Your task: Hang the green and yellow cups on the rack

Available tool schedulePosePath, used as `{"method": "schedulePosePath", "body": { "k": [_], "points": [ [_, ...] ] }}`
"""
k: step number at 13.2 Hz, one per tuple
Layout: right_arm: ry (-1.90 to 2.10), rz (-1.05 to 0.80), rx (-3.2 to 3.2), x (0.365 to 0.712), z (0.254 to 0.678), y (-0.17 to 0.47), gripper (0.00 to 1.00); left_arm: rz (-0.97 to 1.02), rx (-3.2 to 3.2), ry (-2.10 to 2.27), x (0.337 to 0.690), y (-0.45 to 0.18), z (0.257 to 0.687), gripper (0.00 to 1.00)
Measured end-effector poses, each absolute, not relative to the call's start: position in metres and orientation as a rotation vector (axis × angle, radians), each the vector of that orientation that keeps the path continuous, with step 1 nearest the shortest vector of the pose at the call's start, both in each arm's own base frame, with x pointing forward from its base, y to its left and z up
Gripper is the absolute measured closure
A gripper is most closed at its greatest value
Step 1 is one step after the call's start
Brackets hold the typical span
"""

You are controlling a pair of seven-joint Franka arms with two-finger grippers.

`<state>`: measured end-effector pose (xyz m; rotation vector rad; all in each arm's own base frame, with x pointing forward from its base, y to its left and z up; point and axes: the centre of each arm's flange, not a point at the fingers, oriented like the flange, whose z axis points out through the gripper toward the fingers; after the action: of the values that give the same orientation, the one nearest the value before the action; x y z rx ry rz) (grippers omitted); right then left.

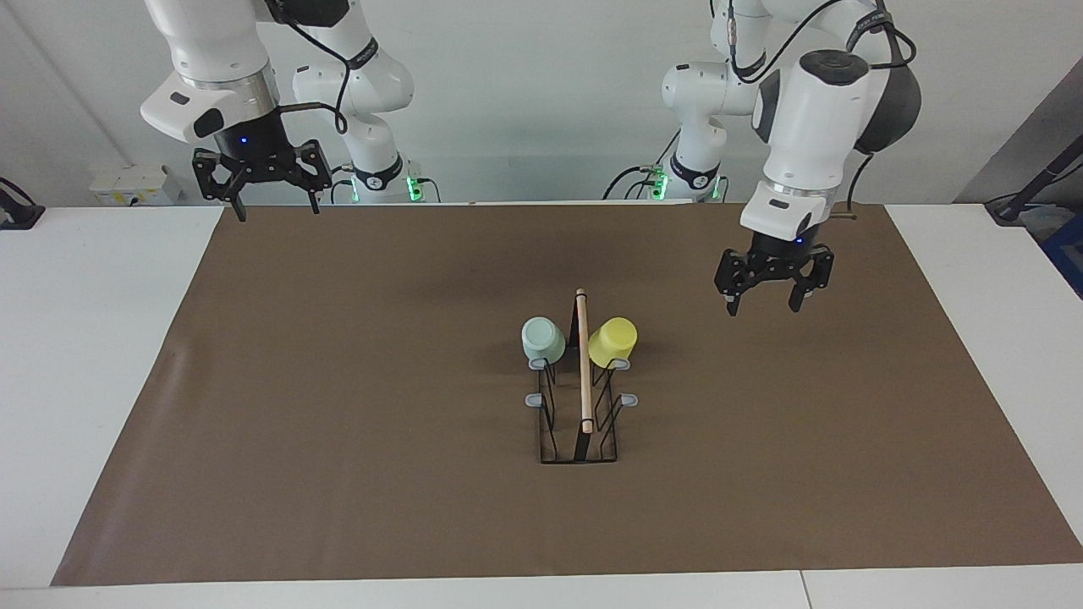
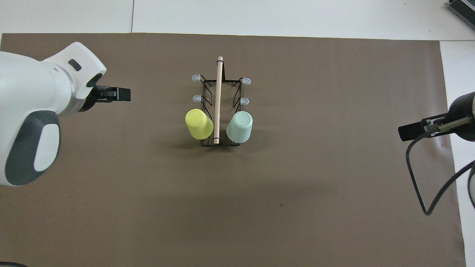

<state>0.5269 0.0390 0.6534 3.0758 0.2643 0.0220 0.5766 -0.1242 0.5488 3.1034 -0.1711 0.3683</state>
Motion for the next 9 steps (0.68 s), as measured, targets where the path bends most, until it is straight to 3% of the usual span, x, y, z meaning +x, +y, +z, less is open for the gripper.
{"method": "schedulePosePath", "body": {
  "k": [9],
  "points": [
    [0.104, -0.094, 3.117, 0.526, 0.638, 0.023, 0.00, 0.138, 3.086, -0.463, 0.563, -0.031, 0.630, 0.00]
  ]
}}
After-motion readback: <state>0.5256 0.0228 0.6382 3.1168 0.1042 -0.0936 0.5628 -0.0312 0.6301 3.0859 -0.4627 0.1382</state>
